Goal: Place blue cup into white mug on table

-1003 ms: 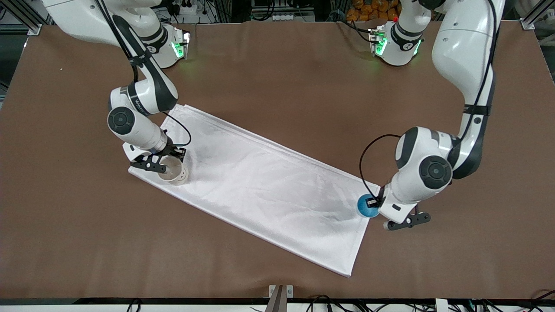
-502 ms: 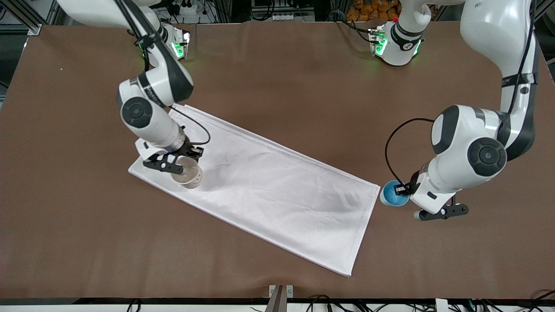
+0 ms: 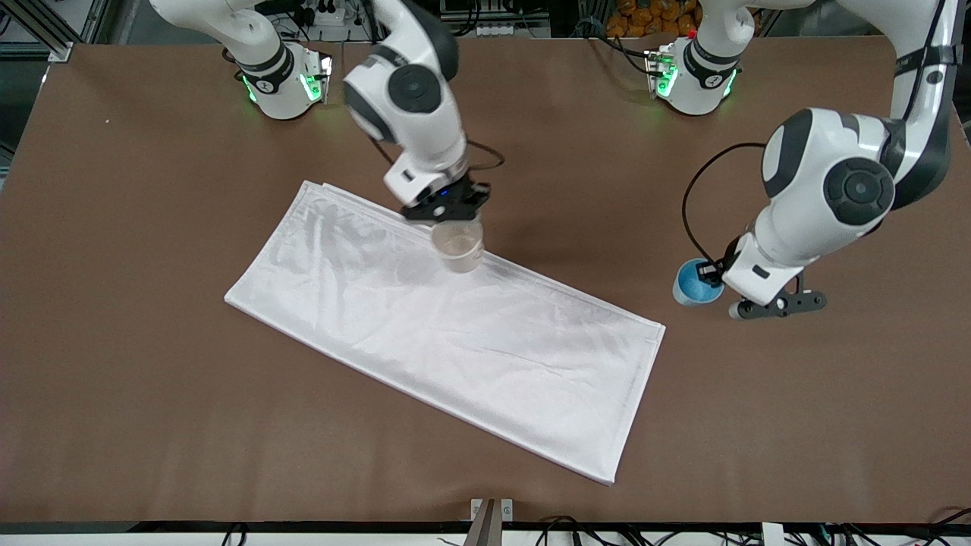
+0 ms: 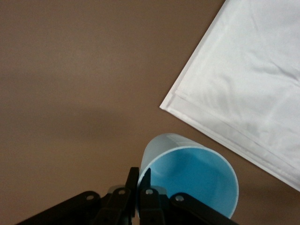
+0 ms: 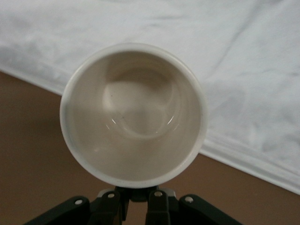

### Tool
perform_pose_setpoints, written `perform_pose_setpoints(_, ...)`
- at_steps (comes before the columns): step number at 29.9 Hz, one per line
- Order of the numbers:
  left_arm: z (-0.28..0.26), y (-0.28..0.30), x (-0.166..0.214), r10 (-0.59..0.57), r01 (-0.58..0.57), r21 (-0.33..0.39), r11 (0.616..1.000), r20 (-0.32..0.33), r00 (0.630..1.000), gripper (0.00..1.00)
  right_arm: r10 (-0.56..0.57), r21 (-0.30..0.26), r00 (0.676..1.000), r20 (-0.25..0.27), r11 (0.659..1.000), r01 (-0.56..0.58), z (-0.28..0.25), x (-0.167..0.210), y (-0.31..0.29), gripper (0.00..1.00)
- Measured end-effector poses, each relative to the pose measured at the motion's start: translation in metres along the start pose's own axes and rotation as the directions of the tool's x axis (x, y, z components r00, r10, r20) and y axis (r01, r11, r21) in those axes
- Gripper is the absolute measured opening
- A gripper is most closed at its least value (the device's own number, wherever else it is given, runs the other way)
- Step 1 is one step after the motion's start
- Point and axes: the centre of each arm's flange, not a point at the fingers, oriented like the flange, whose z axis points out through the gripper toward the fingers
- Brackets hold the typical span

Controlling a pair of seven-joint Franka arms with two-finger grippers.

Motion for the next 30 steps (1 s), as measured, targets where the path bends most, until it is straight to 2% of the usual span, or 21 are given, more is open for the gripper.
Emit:
perform_pose_setpoints(6,0.000,-0.001,-0.044,0.025,-0.025,-0.002,1.000,-0.035,0.999,0.04,-0.067,0.001,0.998,0.021,0.998,0.067,0.026,-0.055,-0.064,0.19)
perform_pose_setpoints(11,0.000,0.008,-0.067,0.055,-0.055,0.002,0.998,-0.042,0.998,0.04,-0.096,-0.031,0.995,0.006,0.995,0.096,0.060,-0.081,-0.101,0.19)
perform_pose_setpoints(15,0.002,0.014,-0.071,0.068,-0.068,0.003,0.998,-0.042,0.997,0.04,-0.118,-0.058,0.993,-0.009,0.991,0.118,0.093,-0.093,-0.119,0.19)
perform_pose_setpoints(21,0.004,0.014,-0.071,0.069,-0.069,0.003,0.998,-0.042,0.997,0.04,-0.140,-0.046,0.990,-0.029,0.989,0.139,0.132,-0.108,-0.135,0.19)
perform_pose_setpoints(30,0.008,0.014,-0.072,0.069,-0.069,0.005,0.998,-0.034,0.997,0.04,-0.156,-0.055,0.987,-0.034,0.987,0.154,0.150,-0.115,-0.141,0.19)
